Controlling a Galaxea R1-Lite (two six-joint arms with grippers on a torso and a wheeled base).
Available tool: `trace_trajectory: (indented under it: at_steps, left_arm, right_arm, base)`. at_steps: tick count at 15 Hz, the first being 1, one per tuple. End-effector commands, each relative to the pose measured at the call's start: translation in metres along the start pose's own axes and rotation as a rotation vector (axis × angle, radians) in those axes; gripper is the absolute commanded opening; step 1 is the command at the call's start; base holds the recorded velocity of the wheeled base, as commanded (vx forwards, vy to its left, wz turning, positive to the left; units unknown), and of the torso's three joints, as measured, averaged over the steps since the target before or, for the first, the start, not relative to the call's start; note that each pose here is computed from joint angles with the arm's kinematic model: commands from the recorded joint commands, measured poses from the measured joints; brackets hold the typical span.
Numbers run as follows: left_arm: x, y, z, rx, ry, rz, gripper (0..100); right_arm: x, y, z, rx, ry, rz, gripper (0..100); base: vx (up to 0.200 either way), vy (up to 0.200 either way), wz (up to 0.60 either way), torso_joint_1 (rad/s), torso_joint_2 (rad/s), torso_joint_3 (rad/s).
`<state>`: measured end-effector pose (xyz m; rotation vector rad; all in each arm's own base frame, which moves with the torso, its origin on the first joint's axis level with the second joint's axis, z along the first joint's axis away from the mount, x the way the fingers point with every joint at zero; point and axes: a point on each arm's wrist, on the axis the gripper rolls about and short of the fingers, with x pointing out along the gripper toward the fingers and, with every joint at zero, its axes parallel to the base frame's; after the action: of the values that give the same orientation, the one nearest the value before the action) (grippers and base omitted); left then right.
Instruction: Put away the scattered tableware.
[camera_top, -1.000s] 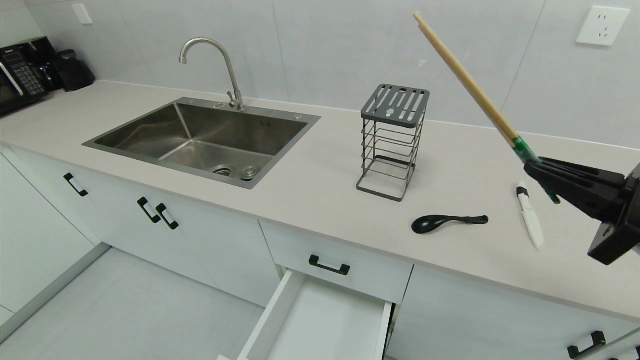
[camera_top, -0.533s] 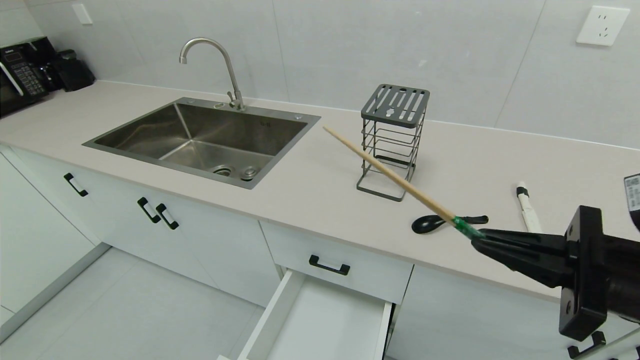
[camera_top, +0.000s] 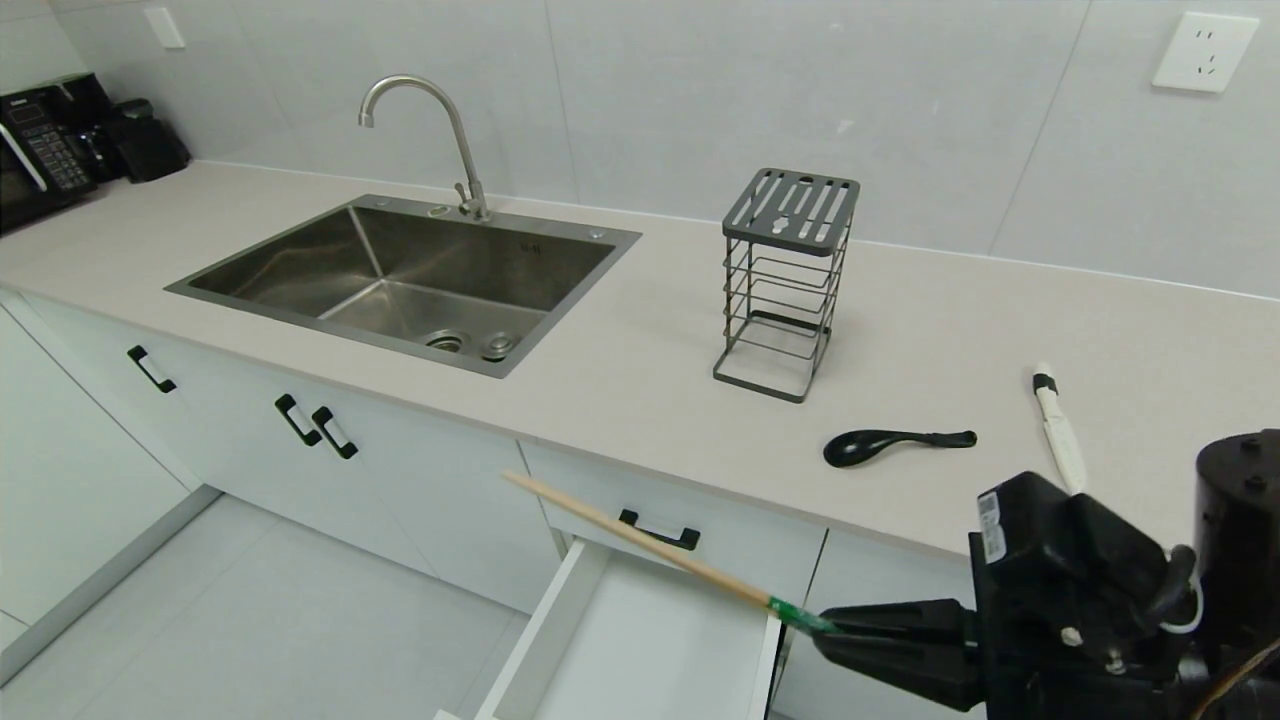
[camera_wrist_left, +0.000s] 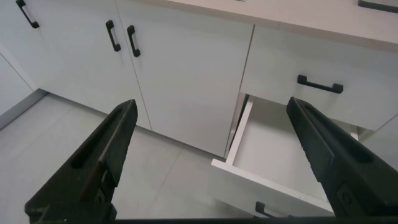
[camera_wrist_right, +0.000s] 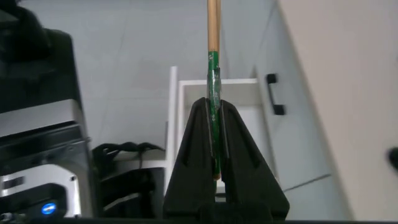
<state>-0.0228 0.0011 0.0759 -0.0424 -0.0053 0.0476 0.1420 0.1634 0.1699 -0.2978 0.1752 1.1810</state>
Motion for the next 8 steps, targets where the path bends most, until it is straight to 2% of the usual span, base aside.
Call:
trace_trajectory:
  at_steps: [1, 8]
  left_arm:
    - [0.000, 0.000, 0.000, -0.001, 0.000, 0.001, 100]
    - [0.000, 0.000, 0.000, -0.001, 0.000, 0.001, 100]
  right_arm:
    - [0.015, 0.006, -0.010, 0.009, 0.055, 0.048, 0]
    - [0.023, 0.008, -0.025, 0.009, 0.115, 0.070, 0]
  base:
    - [0.000, 0.000, 0.00, 0.000, 0.00, 0.000]
    - [0.000, 0.000, 0.00, 0.000, 0.00, 0.000]
